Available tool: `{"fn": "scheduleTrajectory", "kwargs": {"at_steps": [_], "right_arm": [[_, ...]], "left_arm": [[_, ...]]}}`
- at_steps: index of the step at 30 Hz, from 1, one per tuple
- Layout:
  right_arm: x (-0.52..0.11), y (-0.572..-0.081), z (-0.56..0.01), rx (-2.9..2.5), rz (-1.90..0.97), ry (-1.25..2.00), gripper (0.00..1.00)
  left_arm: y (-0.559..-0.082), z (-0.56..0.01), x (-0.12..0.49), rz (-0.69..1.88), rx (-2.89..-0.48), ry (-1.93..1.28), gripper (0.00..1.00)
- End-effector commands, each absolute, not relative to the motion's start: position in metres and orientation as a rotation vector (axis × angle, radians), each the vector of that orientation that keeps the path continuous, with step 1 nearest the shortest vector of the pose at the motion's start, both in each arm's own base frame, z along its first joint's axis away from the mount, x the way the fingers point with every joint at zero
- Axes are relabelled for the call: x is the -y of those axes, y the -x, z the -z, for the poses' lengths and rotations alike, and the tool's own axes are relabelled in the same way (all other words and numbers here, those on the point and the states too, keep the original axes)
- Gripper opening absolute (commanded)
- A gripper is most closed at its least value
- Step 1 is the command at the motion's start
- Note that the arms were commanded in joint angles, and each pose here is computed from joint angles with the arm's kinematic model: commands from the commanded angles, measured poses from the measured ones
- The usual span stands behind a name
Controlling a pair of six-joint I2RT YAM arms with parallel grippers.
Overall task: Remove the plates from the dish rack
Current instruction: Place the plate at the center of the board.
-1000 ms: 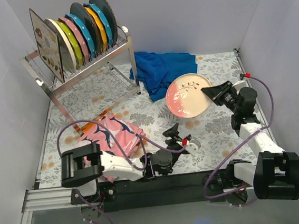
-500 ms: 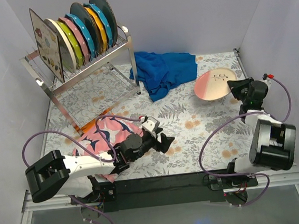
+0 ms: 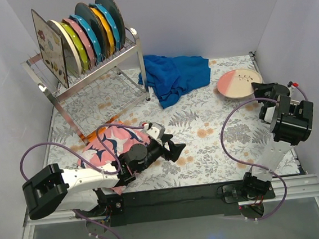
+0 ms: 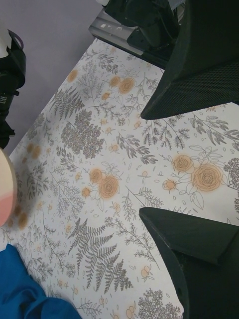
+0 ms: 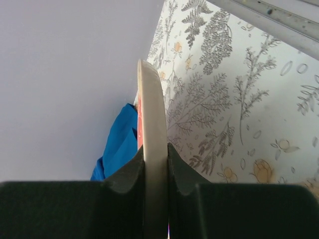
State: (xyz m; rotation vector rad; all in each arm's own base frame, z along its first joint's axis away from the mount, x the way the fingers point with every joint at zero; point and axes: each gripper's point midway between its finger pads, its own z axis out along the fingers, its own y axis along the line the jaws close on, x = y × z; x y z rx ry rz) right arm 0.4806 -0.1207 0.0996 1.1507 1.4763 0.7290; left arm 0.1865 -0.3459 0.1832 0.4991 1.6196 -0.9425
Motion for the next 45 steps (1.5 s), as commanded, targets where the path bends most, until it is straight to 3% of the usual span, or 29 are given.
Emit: {"fn": "scheduleTrajectory", "kwargs": {"at_steps": [1,11,17,21,31,45], "right_arm": [[0.127,-0.513,-0.182,-1.221,-0.882,-0.99,0.01],[0.137,-0.552,-0.159,-1.258,-0.89,-1.014,0.01],[0.127,-0.559,-0.142,-1.303,-0.874,-1.058,0.15],[0.126,-0.555,-0.126,-1.315,-0.829,-1.119,0.17],[0.124,-0.541,-0.085,-1.444,-0.745,-1.283,0.37],[0.124,-0.495,-0.032,-1.799,-0.459,-1.425,0.44]], "left_arm": [[-0.19,-0.183,0.346,0.928,-1.624,-0.484,0.7],[-0.188,-0.182,0.345,0.925,-1.619,-0.5,0.7],[-0.19,-0.18,0.345,0.908,-1.62,-0.505,0.7],[-0.189,-0.182,0.344,0.907,-1.612,-0.504,0.7],[-0.188,-0.189,0.34,0.907,-1.595,-0.488,0.7],[-0.191,-0.188,0.339,0.867,-1.599,-0.484,0.7]]}}
